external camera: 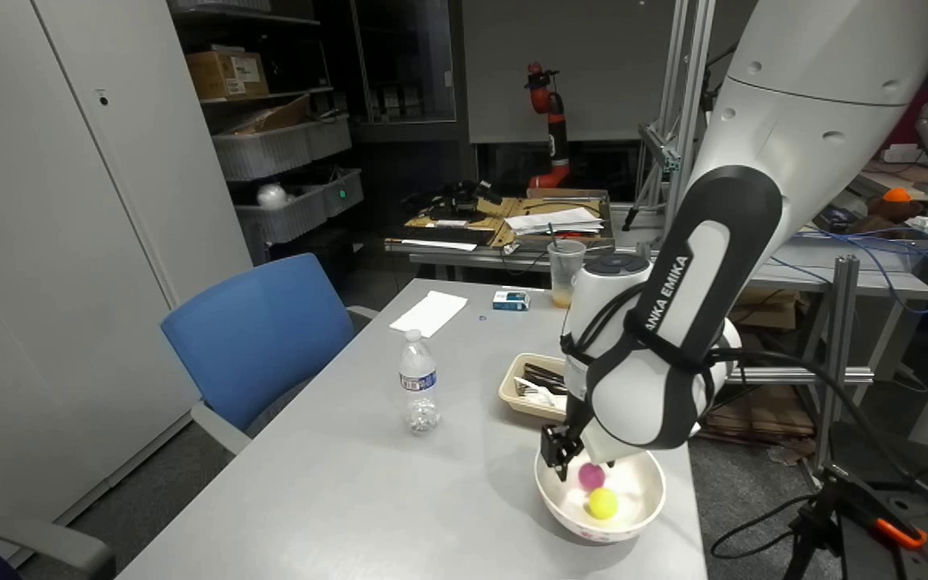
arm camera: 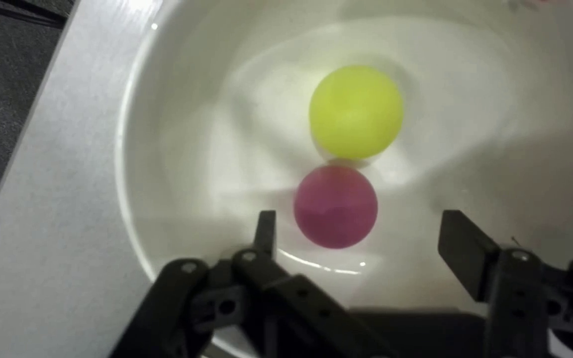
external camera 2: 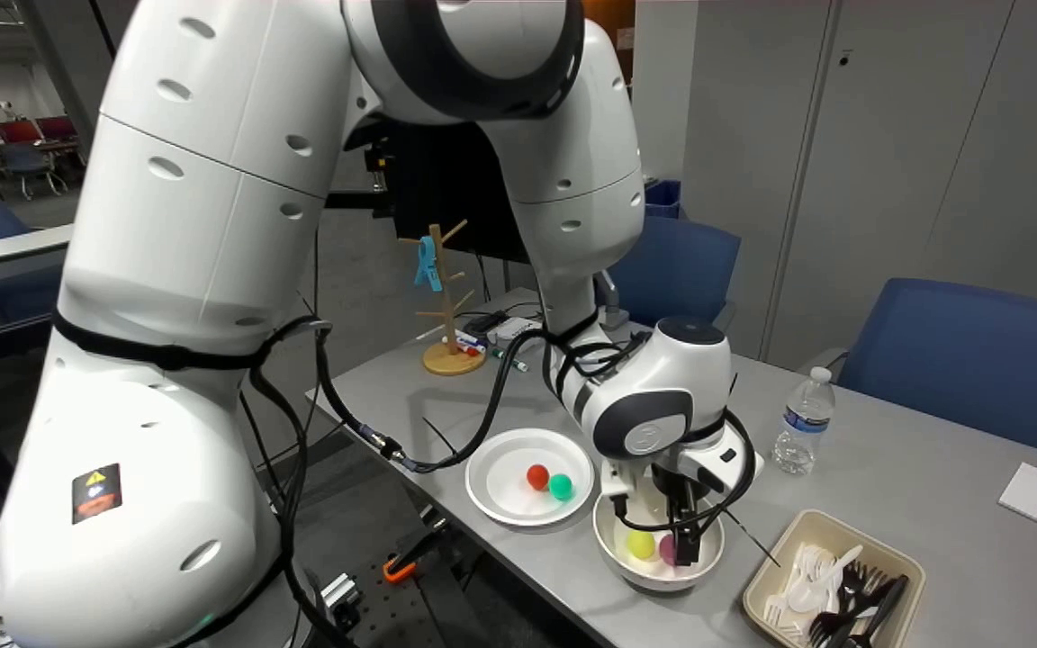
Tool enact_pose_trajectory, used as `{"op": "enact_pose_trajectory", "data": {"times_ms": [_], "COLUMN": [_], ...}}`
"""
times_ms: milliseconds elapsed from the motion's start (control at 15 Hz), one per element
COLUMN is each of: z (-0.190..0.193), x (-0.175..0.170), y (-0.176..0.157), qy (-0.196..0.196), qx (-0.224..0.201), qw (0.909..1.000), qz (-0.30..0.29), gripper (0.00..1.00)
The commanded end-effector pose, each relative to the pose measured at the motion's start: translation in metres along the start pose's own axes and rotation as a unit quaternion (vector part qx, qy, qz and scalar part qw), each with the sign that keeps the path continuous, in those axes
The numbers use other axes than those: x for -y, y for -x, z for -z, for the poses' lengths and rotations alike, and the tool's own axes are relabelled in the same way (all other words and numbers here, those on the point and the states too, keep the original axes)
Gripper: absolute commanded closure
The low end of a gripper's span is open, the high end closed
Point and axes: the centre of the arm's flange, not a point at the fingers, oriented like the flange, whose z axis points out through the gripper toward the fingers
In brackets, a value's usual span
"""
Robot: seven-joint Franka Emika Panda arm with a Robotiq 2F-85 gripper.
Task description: Move the purple ball from the bowl on the right to the bowl on the left
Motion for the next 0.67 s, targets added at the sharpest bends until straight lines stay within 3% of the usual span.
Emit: {"op": "enact_pose_trajectory", "data": {"times_ms": [0, 333, 600], "z": [-0.0021, -0.0026, -0.0024], "x": [0.0018, 0.0005, 0.0001], "y": [-0.003, -0.0029, -0.0027], "qy": [0.004, 0.009, 0.011], "qx": [0.009, 0.012, 0.015], "qw": [0.9999, 0.9997, 0.9996], "qz": [-0.012, -0.018, -0.02], "gripper": [0.48, 0.84, 0.9]}}
